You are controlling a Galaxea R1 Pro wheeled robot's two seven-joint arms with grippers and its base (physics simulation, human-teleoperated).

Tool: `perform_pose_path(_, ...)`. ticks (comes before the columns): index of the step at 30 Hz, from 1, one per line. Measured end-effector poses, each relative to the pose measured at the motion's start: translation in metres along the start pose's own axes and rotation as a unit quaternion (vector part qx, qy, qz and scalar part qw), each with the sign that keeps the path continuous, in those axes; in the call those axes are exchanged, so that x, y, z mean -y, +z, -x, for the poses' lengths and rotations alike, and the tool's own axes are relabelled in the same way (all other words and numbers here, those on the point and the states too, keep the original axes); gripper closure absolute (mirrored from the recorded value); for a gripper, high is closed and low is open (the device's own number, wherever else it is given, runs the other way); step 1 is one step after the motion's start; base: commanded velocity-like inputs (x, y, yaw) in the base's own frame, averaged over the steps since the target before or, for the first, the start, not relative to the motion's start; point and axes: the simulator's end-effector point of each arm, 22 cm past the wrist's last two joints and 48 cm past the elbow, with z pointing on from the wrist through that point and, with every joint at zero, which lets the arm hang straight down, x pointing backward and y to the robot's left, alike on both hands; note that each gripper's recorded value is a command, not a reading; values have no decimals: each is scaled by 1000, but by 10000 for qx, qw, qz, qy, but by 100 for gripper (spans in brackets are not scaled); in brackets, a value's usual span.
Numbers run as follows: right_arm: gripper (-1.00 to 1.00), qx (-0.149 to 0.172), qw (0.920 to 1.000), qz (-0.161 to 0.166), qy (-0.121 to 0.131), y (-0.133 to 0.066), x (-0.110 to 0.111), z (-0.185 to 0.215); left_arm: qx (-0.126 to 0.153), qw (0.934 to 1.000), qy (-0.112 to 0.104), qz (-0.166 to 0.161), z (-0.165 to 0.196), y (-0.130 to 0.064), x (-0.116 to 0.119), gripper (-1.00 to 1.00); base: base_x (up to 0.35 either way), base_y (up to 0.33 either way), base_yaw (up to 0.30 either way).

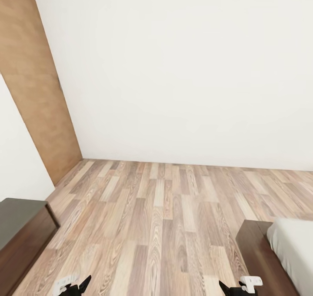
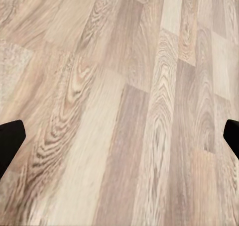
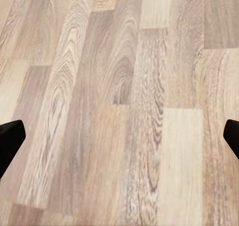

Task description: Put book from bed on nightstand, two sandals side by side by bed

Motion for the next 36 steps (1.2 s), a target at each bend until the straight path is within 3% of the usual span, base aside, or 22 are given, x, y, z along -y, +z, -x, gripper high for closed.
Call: perform_pose_path(36, -100, 0, 10000, 9, 0, 0, 0, 0, -1, 10000, -1, -5, 0, 0, 0, -100, 329, 0, 0)
